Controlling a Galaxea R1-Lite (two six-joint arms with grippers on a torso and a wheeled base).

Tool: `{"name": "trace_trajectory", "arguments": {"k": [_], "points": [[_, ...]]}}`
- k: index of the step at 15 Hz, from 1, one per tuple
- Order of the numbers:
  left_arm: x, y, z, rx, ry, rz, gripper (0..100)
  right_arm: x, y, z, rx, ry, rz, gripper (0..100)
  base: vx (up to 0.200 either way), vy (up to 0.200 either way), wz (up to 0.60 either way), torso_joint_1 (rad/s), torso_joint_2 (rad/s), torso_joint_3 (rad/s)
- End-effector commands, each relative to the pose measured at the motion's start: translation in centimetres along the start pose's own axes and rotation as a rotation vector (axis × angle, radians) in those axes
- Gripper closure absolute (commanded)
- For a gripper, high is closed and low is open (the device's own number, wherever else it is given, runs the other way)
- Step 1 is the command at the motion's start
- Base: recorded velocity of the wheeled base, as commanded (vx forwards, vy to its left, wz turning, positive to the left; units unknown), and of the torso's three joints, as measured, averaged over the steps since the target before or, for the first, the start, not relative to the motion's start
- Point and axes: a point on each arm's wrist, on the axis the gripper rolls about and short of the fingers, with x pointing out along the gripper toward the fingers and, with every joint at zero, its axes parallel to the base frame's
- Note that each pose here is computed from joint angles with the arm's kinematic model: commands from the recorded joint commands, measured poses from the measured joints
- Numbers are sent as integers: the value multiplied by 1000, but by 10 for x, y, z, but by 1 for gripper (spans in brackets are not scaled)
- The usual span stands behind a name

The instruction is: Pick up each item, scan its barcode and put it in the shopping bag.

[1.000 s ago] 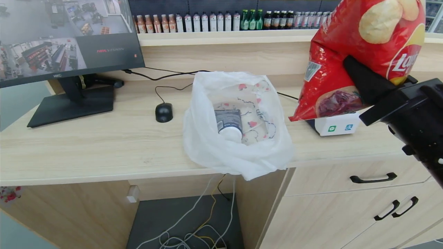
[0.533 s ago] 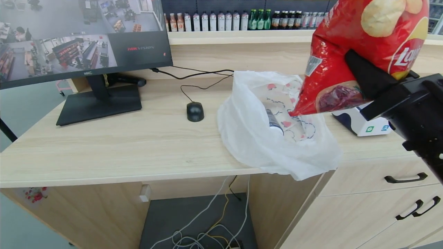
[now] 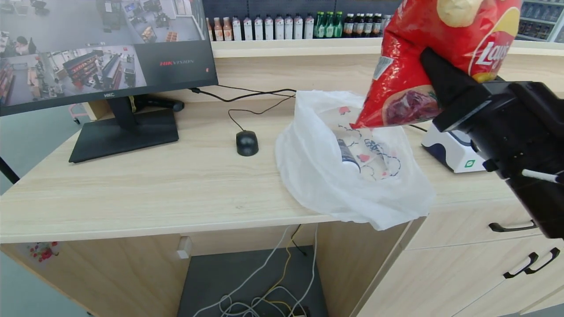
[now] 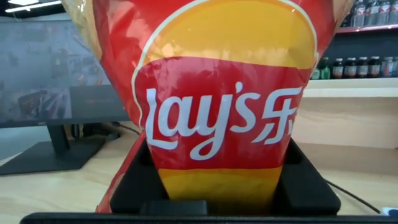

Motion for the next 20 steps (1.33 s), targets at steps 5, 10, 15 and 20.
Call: {"name": "trace_trajectory", "arguments": {"k": [5, 10, 15, 20], "points": [[0, 0, 0, 0, 0, 0, 0, 25, 10, -33, 52, 56, -81, 100, 0, 0, 0, 0, 0, 0], [0, 0, 0, 0, 0, -1, 0, 41, 12, -66, 61, 109, -141, 100, 0, 0, 0, 0, 0, 0], [0, 0, 0, 0, 0, 0, 0, 43, 1, -75, 39, 125, -201, 100, 0, 0, 0, 0, 0, 0], [0, 0, 0, 0, 0, 0, 0, 35, 11, -83, 43, 169, -171, 100, 0, 0, 0, 0, 0, 0]]}}
